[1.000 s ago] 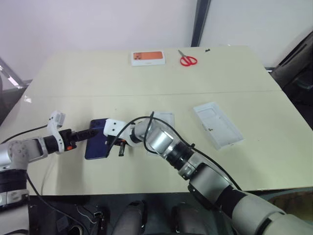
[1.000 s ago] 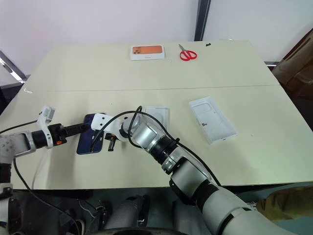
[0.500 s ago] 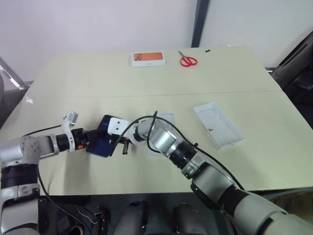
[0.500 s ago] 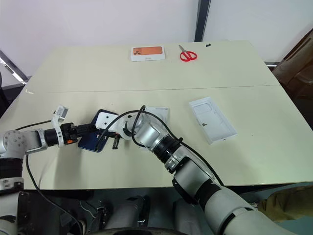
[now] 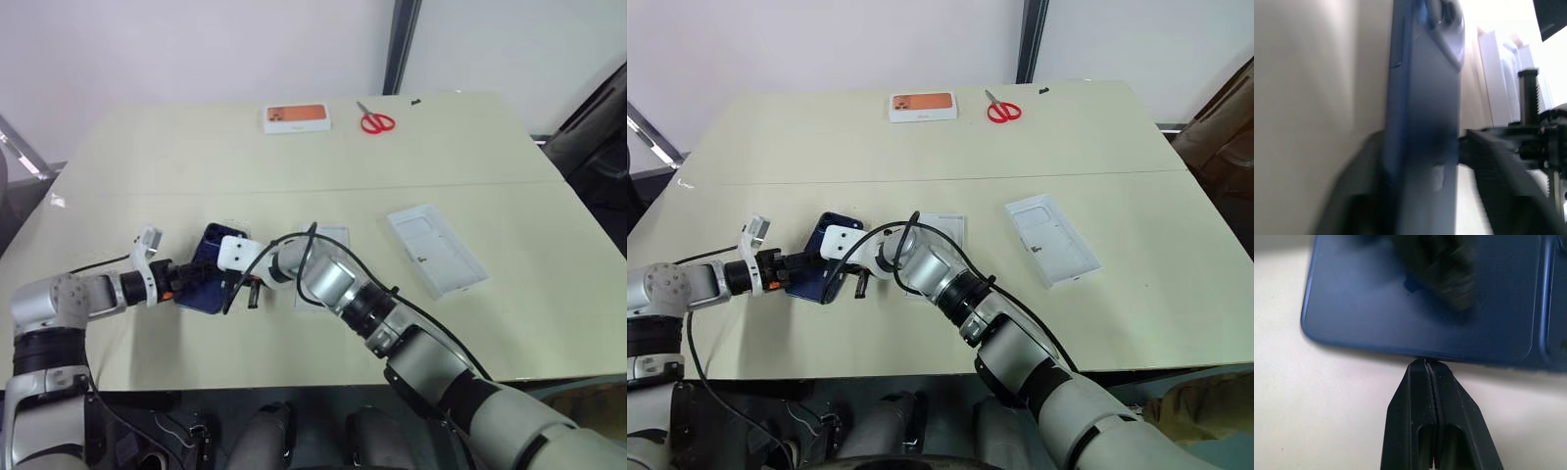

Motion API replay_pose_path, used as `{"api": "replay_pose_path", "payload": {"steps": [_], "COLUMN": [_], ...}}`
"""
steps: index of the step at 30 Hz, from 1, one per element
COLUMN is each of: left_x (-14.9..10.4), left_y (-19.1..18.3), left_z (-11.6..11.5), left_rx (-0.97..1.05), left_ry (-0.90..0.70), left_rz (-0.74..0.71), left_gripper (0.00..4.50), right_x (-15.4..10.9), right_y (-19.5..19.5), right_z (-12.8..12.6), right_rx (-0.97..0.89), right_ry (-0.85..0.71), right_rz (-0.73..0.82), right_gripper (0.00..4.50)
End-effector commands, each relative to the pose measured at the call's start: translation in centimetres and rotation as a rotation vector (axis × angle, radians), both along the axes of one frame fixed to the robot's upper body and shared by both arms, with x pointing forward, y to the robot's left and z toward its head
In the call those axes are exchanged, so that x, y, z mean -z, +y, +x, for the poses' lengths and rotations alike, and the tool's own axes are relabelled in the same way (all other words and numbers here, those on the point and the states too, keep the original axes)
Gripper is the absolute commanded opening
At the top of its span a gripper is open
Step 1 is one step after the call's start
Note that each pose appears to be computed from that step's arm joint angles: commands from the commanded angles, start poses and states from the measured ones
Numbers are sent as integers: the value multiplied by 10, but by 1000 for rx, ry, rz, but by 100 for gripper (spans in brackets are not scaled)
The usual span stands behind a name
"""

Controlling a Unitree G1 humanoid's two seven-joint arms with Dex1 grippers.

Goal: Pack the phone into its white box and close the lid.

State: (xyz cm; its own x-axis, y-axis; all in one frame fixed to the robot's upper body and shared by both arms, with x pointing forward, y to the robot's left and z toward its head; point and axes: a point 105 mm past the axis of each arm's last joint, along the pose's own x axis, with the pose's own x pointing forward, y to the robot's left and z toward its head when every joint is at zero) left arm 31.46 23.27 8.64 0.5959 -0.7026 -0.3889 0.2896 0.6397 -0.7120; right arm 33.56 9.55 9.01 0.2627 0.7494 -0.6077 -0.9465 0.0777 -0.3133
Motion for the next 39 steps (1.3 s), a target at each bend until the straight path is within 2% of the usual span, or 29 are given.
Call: {"api": "replay_pose_path", "payload": {"steps": [1, 14, 17, 19, 20, 28, 32, 35, 39], "left_x": [19, 13, 13, 12, 11, 10, 4, -4, -26], "left_y": [-10, -3, -1, 1, 1, 7, 8, 9, 4], "left_z": [-14, -16, -18, -19, -19, -19, -14, -10, -7], "left_rx": [43, -4, -11, -12, -13, -50, -84, -96, -88], "left_ry": [111, 113, 108, 106, 106, 107, 78, 28, -85], "left_rz": [-24, -91, -96, -100, -102, -128, -185, -215, -309], "left_gripper": [218, 218, 130, 36, 4, 4, 4, 4, 4], "right_x": [2, 5, 7, 7, 7, 6, -19, -46, -75], "right_y": [-1, -2, -2, -2, -2, -1, 5, 7, -5], "right_z": [-1, -2, -4, -5, -5, -5, -4, -11, -2], "right_rx": [-5, -5, -11, -14, -14, -13, -15, -40, -7], "right_ry": [-17, -17, -12, -11, -11, -17, -30, 28, -28], "right_rz": [-18, -23, -27, -27, -27, -18, 139, 294, 412], "right_gripper": [0, 0, 0, 0, 0, 0, 0, 0, 0]}}
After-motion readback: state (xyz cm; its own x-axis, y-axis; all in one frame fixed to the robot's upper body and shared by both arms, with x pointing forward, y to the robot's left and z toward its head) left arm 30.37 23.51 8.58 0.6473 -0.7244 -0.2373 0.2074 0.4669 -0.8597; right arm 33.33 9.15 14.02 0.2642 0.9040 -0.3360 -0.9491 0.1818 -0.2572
